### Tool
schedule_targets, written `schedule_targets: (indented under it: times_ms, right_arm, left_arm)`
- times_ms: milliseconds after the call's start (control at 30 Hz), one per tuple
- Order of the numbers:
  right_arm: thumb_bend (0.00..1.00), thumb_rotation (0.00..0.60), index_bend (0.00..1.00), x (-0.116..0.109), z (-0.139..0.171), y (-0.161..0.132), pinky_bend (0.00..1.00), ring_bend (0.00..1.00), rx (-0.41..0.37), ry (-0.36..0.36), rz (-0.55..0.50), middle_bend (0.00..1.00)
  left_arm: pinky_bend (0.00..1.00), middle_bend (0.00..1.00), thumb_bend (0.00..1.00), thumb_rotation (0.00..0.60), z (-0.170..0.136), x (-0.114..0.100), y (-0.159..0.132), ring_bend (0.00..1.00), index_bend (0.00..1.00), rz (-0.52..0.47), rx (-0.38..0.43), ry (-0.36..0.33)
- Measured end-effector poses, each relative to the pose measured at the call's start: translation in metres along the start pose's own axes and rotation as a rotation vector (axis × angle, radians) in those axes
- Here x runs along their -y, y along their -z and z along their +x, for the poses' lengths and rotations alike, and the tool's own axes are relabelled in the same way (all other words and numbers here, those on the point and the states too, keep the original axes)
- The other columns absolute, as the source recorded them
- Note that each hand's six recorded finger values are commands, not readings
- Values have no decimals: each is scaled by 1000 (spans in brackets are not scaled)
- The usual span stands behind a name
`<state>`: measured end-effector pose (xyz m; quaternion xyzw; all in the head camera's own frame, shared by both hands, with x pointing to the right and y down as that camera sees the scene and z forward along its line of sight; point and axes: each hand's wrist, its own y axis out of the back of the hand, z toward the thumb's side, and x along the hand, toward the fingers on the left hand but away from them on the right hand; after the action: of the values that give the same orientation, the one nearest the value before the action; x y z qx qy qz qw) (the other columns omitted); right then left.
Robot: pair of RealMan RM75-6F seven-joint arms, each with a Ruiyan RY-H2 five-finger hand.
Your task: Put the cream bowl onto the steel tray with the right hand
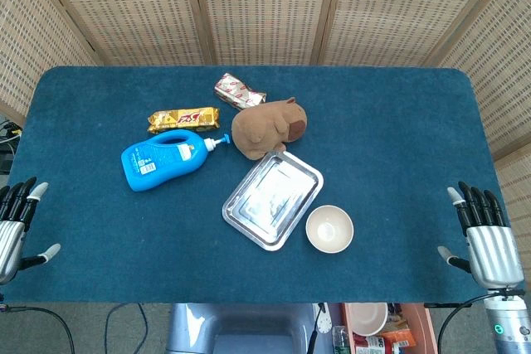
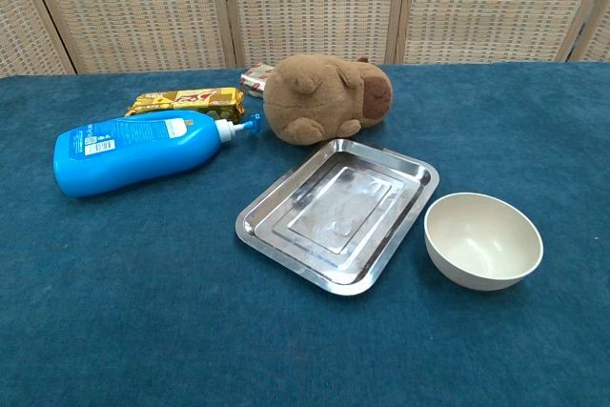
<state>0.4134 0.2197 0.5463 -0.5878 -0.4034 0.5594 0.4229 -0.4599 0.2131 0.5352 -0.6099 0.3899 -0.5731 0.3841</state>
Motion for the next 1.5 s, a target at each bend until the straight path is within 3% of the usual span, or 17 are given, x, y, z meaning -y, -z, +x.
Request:
schedule_targets:
  times_ms: [267,433,633,833,1133,1333,1500]
  right_arm:
    - [0,600,0,16,2,-13,0,0,-54,-78,9,0]
    - [0,600,31,38,-3,-41,0,0,-220,-188,-41,0]
    - [0,600,186,65,-15,-81,0,0,-446,-325,-129,0]
    - [9,600,315,91,-28,-105,0,0,-545,-340,-65,0]
    - [264,600,429,122,-41,-134,0,0,-573,-386,-50,0]
    - [386,600,558,134,-47,-142,0,0,-562,-385,-43,0]
    - [423,600,637,137,-51,-147,0,0,-558,-359,-53,0]
  left_arm:
    - [0,0,0,600,2,-1,-2,0,0,10,8,-8]
    - [0,0,0,600,5,0,-2,0,0,13,6,-7]
    - [0,0,0,600,8,3,-2,0,0,20,-1,3]
    - [0,0,0,600,10,2,0,0,0,18,-14,1]
    - [0,0,0,600,12,5,4,0,0,19,-23,11]
    - [0,0,0,600,13,4,6,0,0,14,-28,10]
    - [0,0,0,600,14,3,8,0,0,11,-32,11]
